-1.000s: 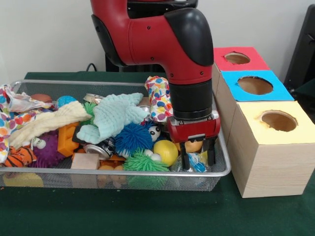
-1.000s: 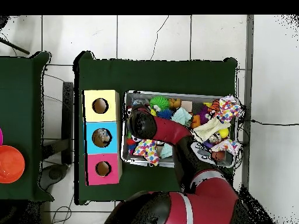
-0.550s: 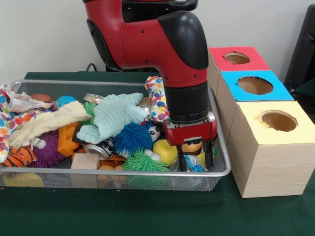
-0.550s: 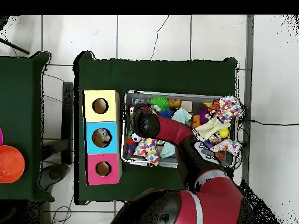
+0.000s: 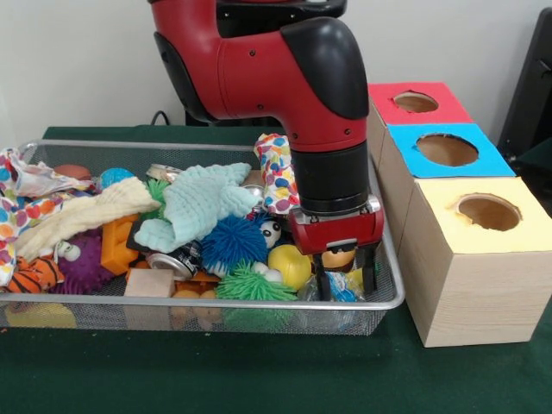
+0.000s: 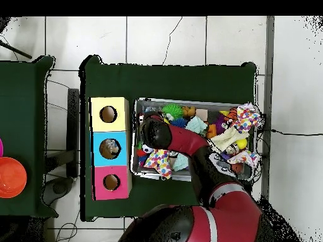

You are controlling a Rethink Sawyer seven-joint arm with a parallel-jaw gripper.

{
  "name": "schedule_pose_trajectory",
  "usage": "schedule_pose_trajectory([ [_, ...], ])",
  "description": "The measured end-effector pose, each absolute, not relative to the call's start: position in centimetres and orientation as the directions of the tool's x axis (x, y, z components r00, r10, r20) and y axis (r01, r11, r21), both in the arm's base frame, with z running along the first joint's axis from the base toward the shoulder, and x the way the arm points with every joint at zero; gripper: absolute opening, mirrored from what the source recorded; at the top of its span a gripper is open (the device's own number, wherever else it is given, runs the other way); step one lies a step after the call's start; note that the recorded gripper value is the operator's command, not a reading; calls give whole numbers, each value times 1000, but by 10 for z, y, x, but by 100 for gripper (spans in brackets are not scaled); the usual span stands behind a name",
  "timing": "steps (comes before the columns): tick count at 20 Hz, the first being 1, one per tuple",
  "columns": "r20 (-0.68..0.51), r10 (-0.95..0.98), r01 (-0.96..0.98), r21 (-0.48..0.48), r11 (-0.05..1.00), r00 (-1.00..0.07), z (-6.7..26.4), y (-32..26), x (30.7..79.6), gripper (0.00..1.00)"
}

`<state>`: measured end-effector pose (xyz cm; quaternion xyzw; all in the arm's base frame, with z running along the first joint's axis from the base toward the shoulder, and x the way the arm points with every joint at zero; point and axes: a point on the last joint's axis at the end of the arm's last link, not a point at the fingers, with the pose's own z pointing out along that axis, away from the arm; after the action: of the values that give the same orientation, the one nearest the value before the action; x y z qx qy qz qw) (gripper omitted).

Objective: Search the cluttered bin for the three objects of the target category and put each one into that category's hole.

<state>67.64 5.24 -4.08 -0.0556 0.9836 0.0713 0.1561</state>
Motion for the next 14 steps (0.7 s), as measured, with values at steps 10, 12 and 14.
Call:
schedule_pose_trajectory([
  [10, -316, -101, -144, 118, 983, -943, -41, 53, 675, 100],
  [12, -318, -123, -165, 109, 980, -940, -41, 54, 673, 100],
  [14, -320, -177, -215, 88, 973, -931, -39, 56, 669, 100],
])
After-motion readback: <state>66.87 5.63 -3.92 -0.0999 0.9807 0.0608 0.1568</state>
